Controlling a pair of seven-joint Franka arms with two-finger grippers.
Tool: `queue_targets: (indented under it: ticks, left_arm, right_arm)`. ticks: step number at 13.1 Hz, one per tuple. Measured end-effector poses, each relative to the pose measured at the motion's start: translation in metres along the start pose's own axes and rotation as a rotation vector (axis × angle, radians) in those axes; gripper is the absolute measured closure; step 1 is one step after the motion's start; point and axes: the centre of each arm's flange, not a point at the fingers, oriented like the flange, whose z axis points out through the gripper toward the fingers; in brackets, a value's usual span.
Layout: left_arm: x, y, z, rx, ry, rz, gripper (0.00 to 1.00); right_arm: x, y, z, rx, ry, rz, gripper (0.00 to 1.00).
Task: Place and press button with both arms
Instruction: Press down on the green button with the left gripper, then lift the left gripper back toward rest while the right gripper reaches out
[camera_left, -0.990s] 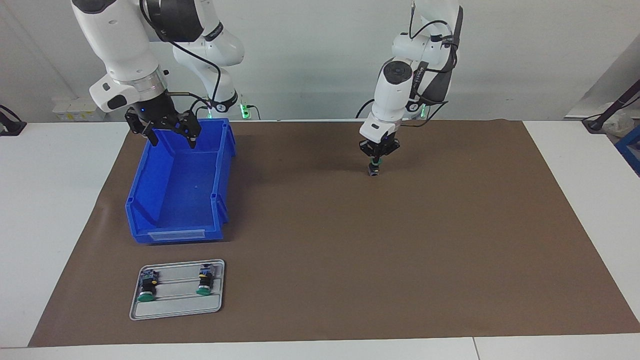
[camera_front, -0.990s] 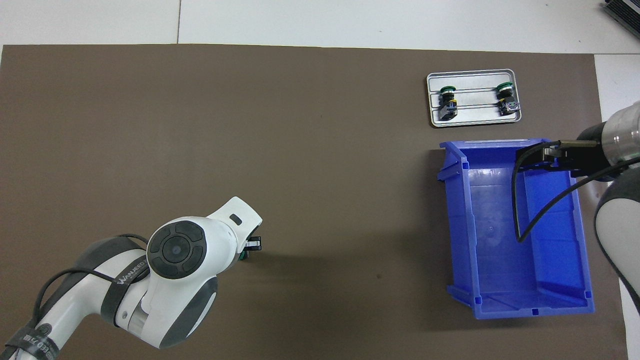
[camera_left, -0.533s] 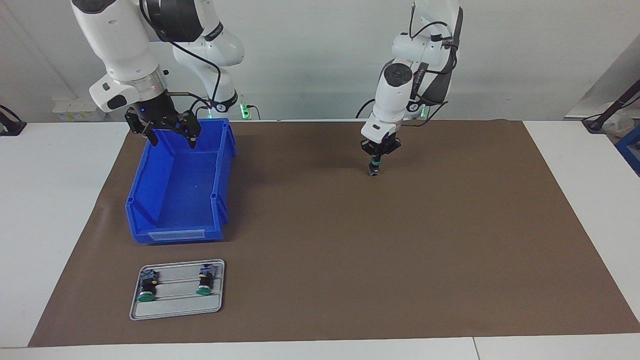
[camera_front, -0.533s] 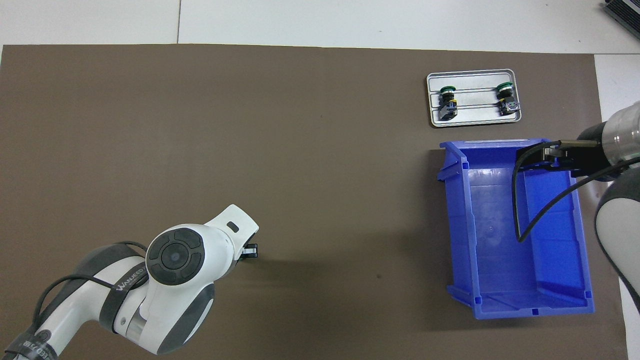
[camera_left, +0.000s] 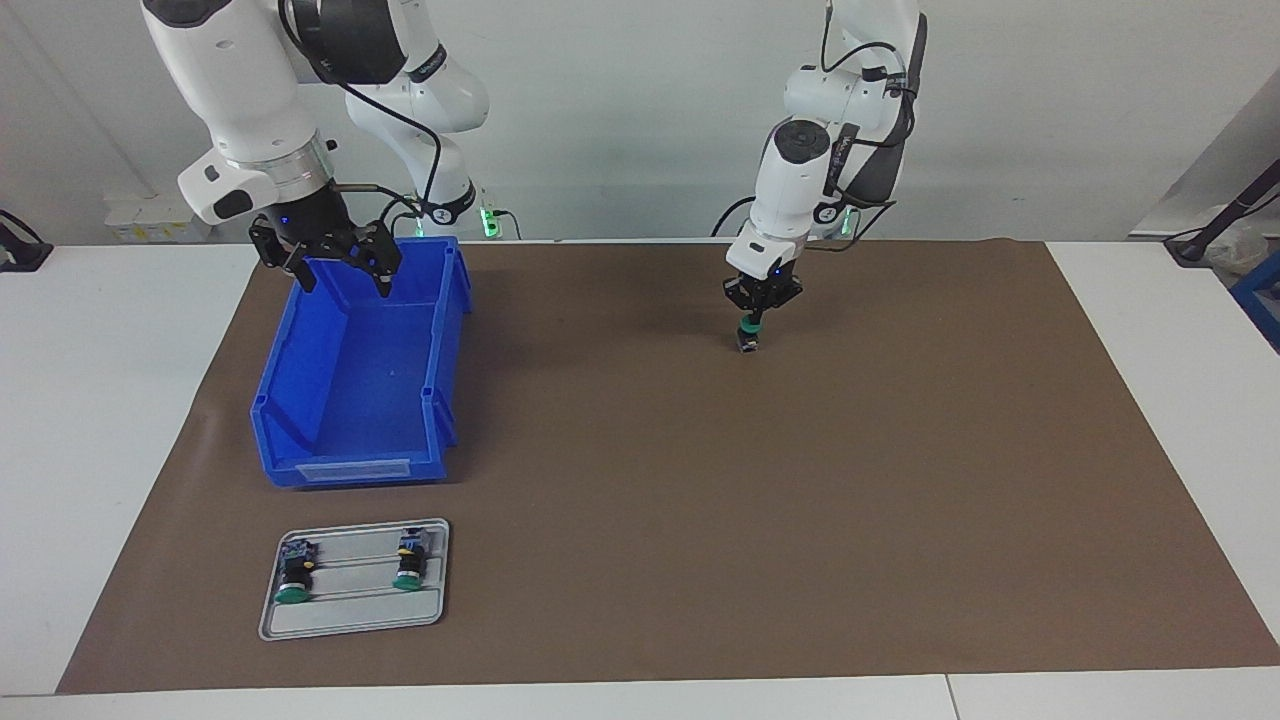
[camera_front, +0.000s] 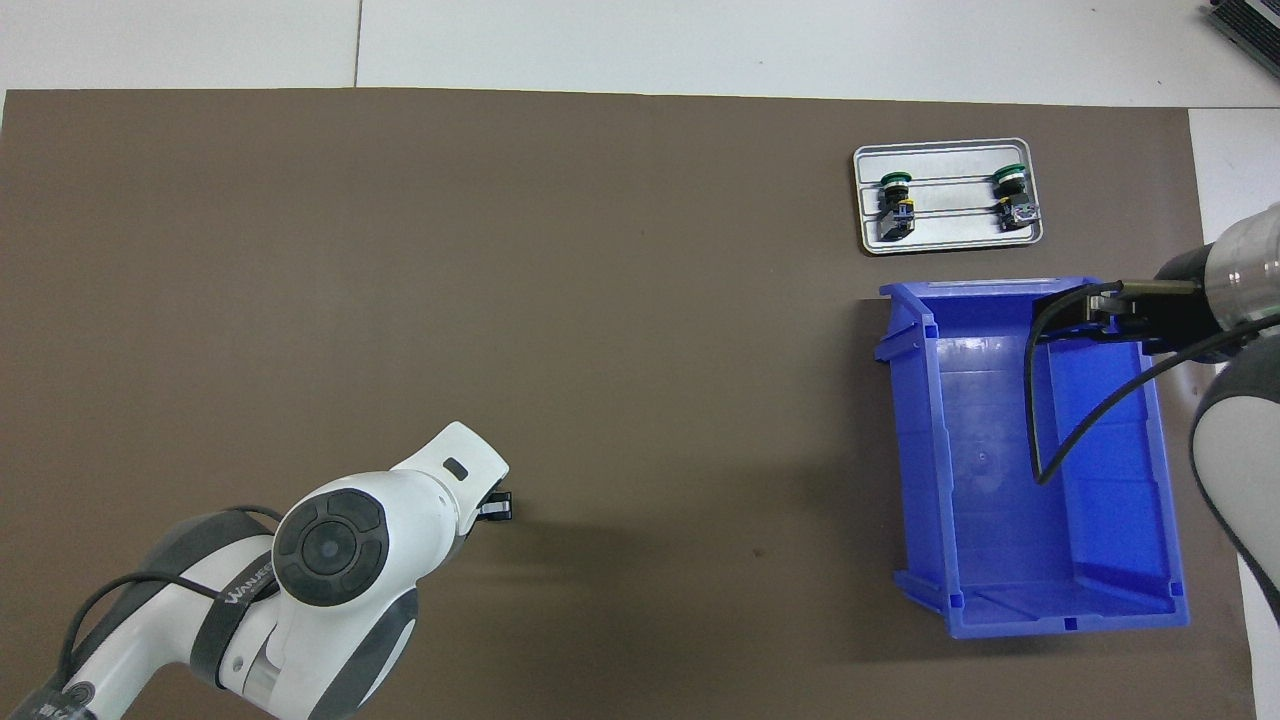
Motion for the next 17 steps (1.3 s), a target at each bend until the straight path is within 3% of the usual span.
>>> queue_targets:
  ticks: [5,9,13,17]
  left_arm:
    - [0.009,0.000,-0.015,0.000,-0.002,-0.007,0.99]
    - [0.064,-0.029,-0.102,0.008,-0.017,-0.021,0.99]
    - [0.115,-0.125,-0.195,-0.001,0.012,0.059,0.94]
    - [0.144,-0.179,-0.237,-0.003,0.086,0.095,0.47]
  right_arm:
    - [-0.001,-0.004,0.000,0.000,0.001,-0.007,0.00]
    - [-0.003,-0.020,-0.001,0.001,0.004,-0.037,0.00]
    - [-0.014,-0.062,-0.001,0.006,0.008,-0.058,0.01]
    - [-0.038,-0.145,-0.001,0.027,0.045,-0.076,0.01]
